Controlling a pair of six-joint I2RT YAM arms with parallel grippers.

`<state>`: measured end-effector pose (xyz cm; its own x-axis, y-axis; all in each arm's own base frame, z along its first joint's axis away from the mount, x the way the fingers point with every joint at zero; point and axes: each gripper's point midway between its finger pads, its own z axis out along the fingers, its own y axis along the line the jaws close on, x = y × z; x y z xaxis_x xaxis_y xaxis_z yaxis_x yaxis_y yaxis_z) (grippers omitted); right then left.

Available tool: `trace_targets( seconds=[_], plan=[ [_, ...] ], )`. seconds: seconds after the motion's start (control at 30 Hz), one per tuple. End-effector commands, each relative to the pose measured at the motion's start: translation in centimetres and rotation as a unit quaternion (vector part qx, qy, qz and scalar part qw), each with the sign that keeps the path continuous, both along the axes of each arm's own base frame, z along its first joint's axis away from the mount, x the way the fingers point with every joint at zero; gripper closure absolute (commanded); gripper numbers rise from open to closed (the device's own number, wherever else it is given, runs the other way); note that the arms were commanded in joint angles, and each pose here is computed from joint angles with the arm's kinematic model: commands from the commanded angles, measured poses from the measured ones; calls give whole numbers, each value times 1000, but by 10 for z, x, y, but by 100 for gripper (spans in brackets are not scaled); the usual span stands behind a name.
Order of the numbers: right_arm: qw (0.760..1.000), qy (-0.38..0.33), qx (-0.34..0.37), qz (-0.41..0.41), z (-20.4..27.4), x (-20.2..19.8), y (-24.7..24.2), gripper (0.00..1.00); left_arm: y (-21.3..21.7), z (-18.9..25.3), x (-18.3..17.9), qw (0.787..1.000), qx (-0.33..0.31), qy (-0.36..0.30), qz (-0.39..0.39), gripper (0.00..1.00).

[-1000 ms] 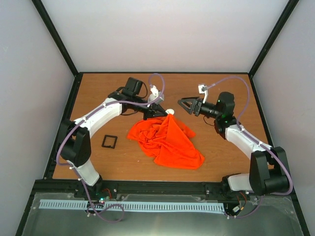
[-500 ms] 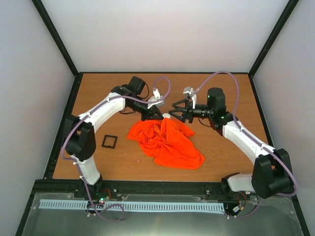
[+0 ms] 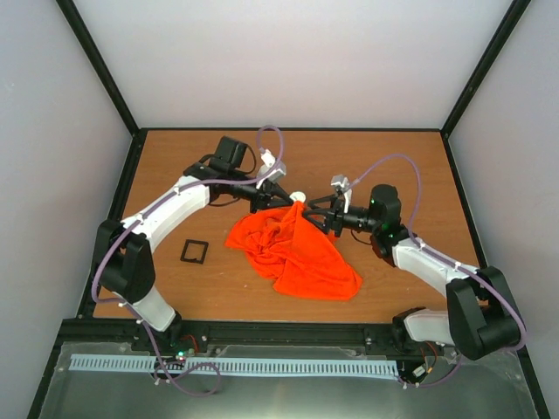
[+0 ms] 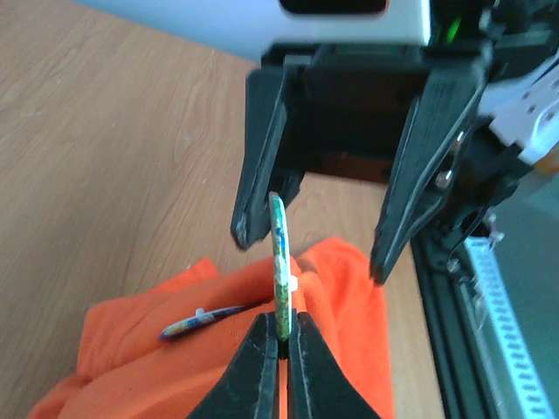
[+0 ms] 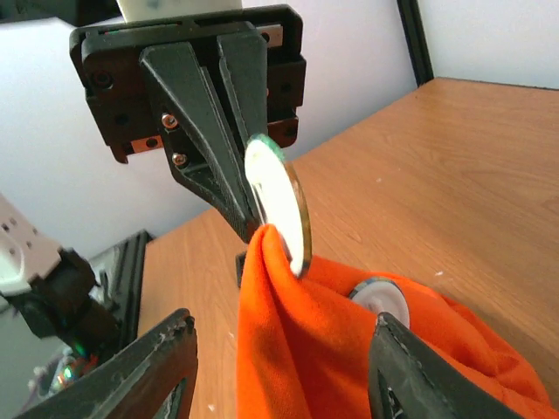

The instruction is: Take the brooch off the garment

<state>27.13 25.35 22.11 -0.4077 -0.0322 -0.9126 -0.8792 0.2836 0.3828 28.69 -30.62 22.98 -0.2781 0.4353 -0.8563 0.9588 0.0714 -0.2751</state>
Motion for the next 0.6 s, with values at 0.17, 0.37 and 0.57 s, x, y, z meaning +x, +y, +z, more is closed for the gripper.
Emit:
trace_targets(
  seconds=[0.17,0.37,0.57],
  plan=[
    [973,-29,224,-48,82,10,-12,48,-25,85,10,988,-137,58,-28,99],
    [941,2,335,-47,112,30,-22,65,-32,117,18,984,-163,66,-37,99],
    [933,-32,357,-27,148,28,-23,84,-32,117,16,982,-163,81,-41,99]
  ],
)
